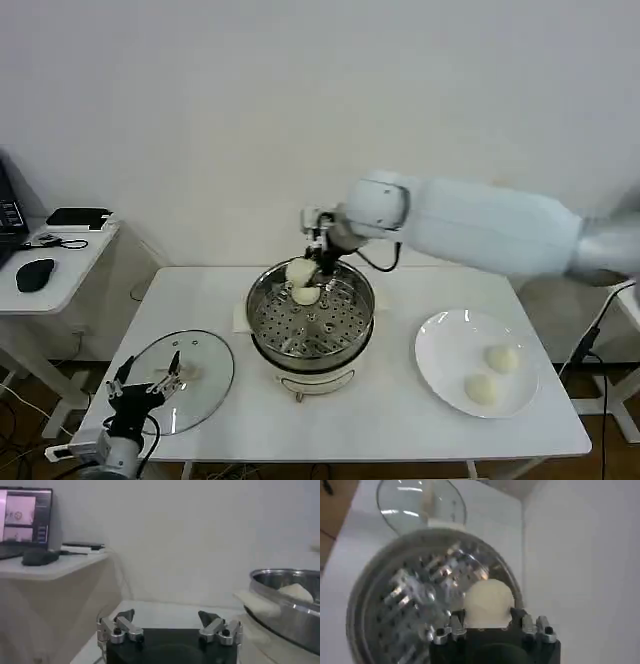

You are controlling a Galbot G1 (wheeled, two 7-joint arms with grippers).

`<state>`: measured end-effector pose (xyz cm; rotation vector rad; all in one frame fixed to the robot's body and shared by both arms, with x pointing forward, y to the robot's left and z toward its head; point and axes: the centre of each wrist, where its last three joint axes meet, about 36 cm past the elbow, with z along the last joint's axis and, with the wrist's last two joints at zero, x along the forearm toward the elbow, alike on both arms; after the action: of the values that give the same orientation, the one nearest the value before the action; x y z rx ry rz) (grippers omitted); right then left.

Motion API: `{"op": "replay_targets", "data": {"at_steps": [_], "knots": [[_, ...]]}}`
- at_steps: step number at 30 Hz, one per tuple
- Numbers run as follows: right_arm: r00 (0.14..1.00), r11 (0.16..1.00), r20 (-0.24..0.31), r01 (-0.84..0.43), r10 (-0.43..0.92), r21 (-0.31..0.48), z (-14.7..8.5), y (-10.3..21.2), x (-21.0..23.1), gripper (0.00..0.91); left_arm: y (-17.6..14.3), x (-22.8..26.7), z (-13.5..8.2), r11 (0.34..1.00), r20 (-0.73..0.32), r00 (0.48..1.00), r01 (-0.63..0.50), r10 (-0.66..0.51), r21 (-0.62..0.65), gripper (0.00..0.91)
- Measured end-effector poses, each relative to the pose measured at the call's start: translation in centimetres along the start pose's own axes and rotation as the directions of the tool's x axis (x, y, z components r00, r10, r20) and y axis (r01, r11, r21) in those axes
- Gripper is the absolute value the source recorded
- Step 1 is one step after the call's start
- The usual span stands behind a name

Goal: Take steamed baozi put them in steamer then cover it.

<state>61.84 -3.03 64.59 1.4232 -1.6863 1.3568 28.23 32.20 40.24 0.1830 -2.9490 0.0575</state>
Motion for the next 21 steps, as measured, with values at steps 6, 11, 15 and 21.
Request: {"op": "replay_targets", "data": {"at_steps": [6,11,15,21], "knots": [[0.999,0.999,-0.021,0.04,-0.041,-0.029,-1.4,0.6,-3.4,0.645,-0.2,-0.1,-0.1,1.0,0.007,1.0,0.003,-0.003,0.01,0.907],[0.997,0.997,-0.033,0.066,-0.068,-0.047,-1.6,1.3,-5.6,0.645,-0.1,-0.1,0.1,1.0,0.0,1.0,0.007,-0.007,0.01,0.907],[0.996,0.996,-0.043,0.074,-0.076,-0.052,-1.7,1.7,-7.0,0.645,0.0,-0.1,0.3,1.0,-0.005,1.0,0.01,-0.01,0.008,0.907],[0.996,0.996,-0.051,0.072,-0.075,-0.046,-2.3,2.3,-8.5,0.756,0.0,-0.1,0.3,1.0,-0.004,1.0,0.01,-0.01,0.01,0.907]]}}
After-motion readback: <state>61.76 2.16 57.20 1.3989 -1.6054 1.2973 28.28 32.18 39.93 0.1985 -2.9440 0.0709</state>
